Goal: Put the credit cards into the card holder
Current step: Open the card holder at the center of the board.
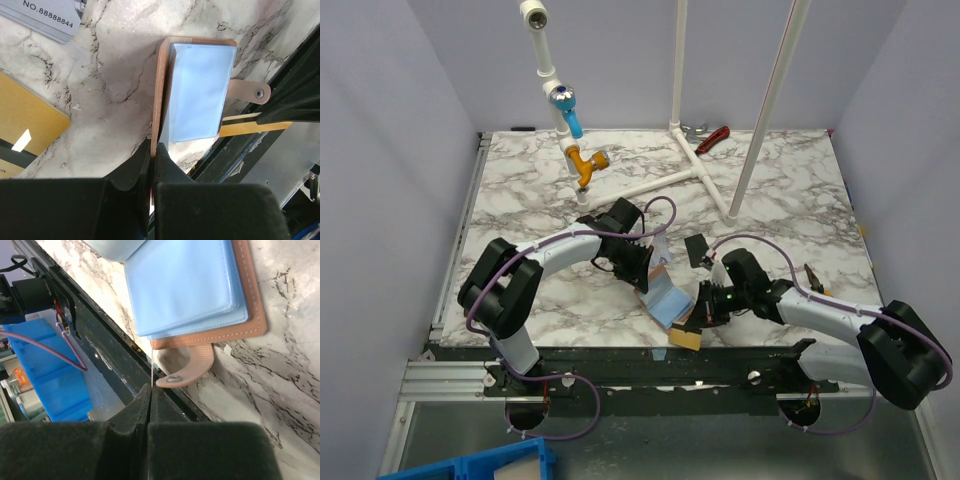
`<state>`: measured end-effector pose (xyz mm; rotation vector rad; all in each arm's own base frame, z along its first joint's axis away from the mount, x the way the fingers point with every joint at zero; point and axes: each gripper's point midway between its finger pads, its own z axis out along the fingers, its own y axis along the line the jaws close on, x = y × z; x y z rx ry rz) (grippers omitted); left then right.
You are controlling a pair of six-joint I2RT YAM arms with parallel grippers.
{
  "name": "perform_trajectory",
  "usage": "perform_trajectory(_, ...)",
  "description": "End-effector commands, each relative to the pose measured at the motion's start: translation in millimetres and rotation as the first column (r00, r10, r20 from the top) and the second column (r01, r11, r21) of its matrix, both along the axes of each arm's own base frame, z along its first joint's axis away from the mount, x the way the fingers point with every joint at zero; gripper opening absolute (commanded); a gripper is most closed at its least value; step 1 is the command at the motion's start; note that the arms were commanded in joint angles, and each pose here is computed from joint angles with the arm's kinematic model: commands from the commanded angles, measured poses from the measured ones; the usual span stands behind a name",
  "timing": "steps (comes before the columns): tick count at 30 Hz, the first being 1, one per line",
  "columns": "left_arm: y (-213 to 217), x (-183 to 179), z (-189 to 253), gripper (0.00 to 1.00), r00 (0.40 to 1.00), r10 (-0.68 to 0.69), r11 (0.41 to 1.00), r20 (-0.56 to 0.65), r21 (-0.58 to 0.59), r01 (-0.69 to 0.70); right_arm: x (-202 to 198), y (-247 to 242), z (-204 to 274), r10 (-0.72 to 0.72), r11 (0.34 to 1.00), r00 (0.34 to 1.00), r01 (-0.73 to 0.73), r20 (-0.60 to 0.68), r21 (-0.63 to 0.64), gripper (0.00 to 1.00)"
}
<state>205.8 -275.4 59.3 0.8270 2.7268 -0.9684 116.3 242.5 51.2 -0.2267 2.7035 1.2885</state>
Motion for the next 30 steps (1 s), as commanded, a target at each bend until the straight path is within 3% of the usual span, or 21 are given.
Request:
perform_trajectory(1, -1, -2, 2, 0.00, 1.000, -0.021, 1.000, 0.018, 0.005, 0.021, 7, 6, 1, 0.003, 1.000, 1.000, -0.003, 0.008, 0.030, 0.01)
perform_trajectory(27, -7, -8, 9, 0.00, 0.998, -0.050, 0.998, 0.022, -0.026, 0.051, 25, 14, 4, -0.064, 0.997, 0.997, 0.061, 0.039, 0.056, 0.01)
perform_trajectory(30, -10, -12, 12, 0.06, 0.998, -0.061, 0.997, 0.012, -0.044, 0.061, 37, 22, 14, -0.090, 0.993, 0.994, 0.084, 0.068, 0.088, 0.01)
